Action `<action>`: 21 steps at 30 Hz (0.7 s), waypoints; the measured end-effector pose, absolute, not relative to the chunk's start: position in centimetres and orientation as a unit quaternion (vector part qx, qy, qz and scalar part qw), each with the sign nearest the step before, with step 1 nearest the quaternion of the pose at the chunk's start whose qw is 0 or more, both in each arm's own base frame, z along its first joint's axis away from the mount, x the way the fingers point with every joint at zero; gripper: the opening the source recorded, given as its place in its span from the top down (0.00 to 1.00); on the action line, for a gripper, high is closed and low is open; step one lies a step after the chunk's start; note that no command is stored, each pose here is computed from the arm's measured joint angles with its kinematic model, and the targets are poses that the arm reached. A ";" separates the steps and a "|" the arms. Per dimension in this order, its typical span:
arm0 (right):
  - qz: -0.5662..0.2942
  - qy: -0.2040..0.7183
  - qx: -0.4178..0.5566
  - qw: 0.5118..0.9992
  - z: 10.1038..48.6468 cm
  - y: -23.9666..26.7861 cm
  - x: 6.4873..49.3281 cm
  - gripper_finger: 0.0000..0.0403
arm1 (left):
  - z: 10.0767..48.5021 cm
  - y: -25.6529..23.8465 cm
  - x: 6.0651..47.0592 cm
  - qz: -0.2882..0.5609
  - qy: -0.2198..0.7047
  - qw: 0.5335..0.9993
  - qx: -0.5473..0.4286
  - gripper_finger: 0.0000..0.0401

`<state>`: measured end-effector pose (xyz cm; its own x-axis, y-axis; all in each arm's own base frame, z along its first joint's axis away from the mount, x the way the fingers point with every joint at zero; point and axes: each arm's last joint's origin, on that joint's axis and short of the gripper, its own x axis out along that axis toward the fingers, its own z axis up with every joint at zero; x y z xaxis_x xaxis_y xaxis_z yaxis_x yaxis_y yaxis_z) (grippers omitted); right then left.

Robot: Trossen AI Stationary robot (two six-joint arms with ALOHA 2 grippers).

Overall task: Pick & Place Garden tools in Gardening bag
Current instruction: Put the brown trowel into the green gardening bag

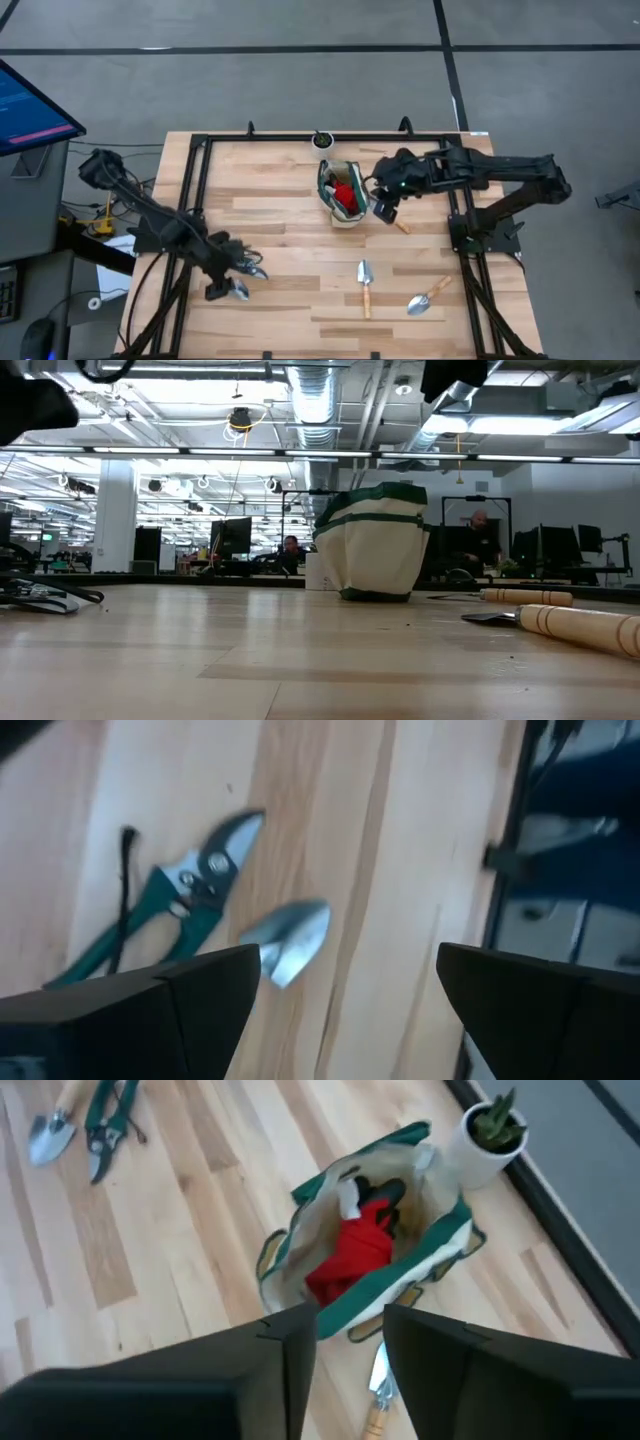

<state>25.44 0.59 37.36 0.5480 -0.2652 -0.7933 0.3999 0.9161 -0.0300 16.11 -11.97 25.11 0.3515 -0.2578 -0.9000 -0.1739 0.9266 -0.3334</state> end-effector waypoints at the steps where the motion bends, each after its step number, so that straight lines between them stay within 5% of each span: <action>1: -0.185 0.438 0.075 0.877 37.3 0.9 25.4 0.71 | 24.7 -12.4 16.2 -0.027 0.577 0.796 -0.180 0.26; 21: -0.177 0.326 0.128 0.920 40.7 5.3 18.3 0.68 | 22.6 -15.5 14.9 -0.057 0.619 0.776 -0.104 0.26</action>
<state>18.28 5.27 40.67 0.7252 -0.2424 -0.6445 0.4095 0.9043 0.1208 14.91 -15.53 22.62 0.2269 -0.2177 -0.9493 -0.0399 0.9718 -0.2324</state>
